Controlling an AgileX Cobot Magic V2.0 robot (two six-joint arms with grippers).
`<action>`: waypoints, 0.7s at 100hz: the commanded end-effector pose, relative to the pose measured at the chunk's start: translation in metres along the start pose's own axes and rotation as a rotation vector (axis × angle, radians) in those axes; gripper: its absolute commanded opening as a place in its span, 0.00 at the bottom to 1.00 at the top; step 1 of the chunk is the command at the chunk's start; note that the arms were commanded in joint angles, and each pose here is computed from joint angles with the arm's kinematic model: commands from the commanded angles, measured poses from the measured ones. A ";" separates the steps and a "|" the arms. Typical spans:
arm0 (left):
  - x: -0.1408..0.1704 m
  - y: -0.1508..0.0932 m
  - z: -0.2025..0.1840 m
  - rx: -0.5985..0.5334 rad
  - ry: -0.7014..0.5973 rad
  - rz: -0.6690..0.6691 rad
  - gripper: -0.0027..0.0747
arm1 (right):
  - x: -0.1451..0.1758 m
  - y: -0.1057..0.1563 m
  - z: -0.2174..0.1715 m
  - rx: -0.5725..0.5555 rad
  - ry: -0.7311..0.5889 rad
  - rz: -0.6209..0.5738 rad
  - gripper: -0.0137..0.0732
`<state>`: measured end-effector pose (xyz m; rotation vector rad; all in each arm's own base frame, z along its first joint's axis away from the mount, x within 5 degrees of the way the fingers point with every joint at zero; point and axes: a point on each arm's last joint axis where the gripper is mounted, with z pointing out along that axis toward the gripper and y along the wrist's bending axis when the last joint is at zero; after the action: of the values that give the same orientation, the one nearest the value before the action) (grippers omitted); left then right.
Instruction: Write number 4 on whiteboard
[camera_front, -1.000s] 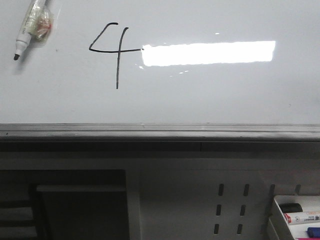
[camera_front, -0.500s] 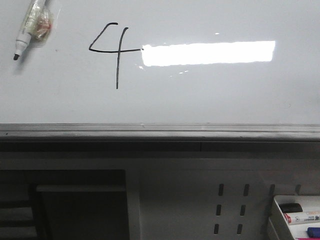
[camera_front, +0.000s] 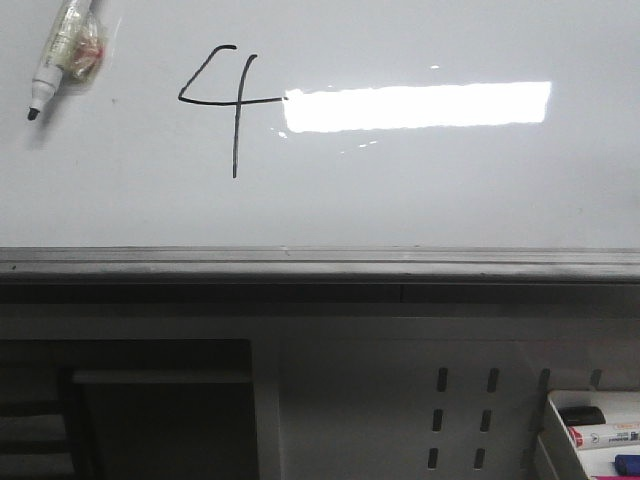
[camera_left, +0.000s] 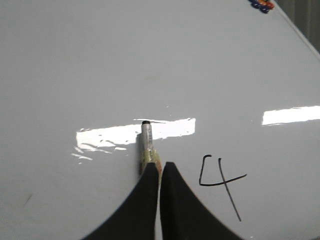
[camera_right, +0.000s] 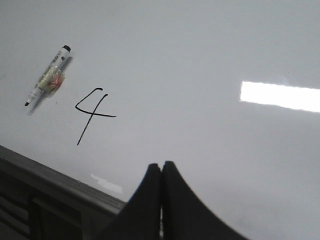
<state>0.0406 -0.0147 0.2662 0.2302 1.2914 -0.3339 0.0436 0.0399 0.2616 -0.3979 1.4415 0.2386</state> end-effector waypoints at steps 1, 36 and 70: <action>0.000 0.004 0.001 -0.080 -0.012 -0.001 0.01 | -0.010 -0.003 0.000 0.030 -0.040 0.016 0.08; 0.040 0.010 -0.004 -0.187 0.058 0.105 0.01 | -0.010 -0.003 0.000 0.030 -0.040 0.016 0.08; 0.053 0.010 -0.005 -0.188 0.092 0.103 0.01 | -0.010 -0.003 0.000 0.030 -0.040 0.016 0.08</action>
<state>0.0543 -0.0101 0.2169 0.1724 1.4361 -0.1071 0.0436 0.0398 0.2613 -0.3978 1.4408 0.2362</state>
